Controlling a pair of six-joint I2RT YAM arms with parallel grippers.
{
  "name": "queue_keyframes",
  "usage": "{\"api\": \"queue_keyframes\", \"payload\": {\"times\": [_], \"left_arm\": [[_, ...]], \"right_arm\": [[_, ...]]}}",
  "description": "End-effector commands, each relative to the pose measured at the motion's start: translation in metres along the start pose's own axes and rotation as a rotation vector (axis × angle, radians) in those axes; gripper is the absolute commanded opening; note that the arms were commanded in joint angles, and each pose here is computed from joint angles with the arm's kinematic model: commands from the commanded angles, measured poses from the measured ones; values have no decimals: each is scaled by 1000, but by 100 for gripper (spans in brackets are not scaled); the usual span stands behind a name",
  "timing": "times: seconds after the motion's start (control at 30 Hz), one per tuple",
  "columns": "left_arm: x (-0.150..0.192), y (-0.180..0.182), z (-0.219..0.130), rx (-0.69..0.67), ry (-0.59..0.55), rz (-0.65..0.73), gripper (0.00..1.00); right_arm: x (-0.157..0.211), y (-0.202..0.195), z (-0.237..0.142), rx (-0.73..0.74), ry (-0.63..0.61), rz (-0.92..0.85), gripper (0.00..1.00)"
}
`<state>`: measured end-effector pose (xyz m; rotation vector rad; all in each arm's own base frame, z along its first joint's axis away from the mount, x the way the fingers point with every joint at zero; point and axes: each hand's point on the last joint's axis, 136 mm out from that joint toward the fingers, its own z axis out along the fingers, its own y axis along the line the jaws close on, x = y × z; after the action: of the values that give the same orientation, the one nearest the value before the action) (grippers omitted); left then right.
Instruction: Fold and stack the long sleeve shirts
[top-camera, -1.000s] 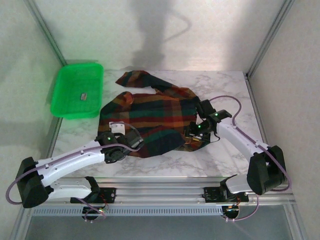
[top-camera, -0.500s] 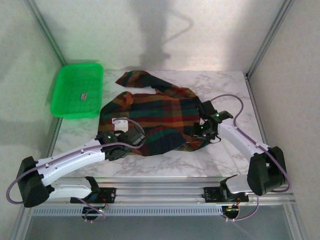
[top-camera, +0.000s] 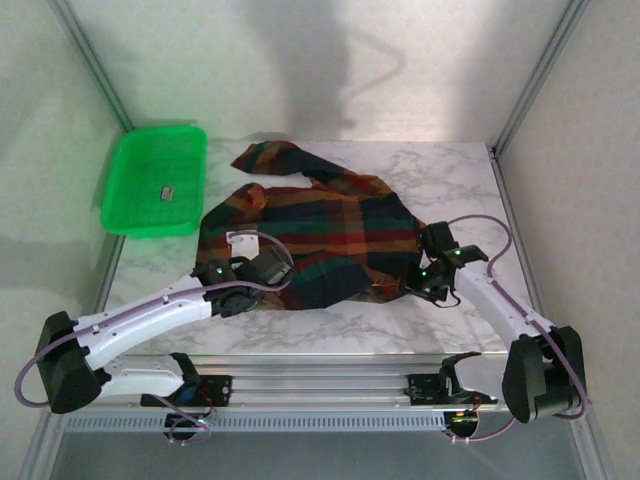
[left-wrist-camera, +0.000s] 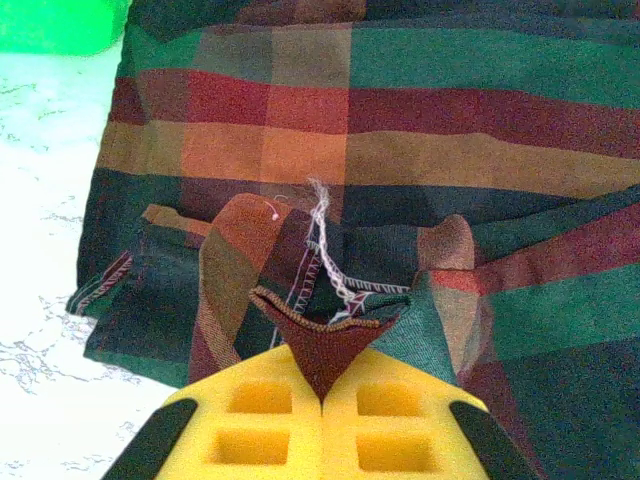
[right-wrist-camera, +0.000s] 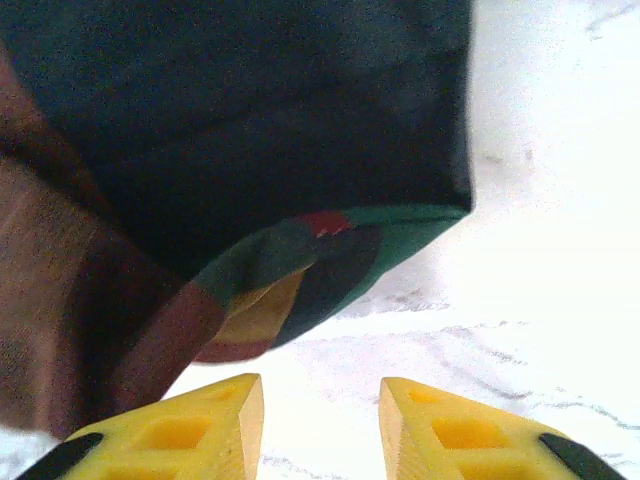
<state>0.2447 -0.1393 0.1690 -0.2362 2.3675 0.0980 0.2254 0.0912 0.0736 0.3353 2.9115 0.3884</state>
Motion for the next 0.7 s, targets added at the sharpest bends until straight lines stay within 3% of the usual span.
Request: {"api": "queue_keyframes", "payload": {"times": [0.0, 0.17, 0.27, 0.4, 0.5, 0.67], "left_arm": [[-15, -1, -2, -15, -39, -7, 4], [-20, -5, -4, -10, -47, -11, 4], [-22, -5, -4, -19, -50, -6, 4], [-24, -5, -5, -21, -52, -8, 4], [-24, -4, -4, -21, -53, -12, 4], [-22, -5, -3, -20, -47, -10, 4]], "right_arm": [[-5, -4, 13, -42, 25, 95, 34], [-21, 1, 24, -79, 38, 147, 34], [-18, -13, 30, -8, 69, 172, 35], [-13, -33, 27, 29, 64, 221, 46], [-15, -30, 29, -27, 38, 224, 57], [-26, -15, 39, -126, 20, 219, 56]]}}
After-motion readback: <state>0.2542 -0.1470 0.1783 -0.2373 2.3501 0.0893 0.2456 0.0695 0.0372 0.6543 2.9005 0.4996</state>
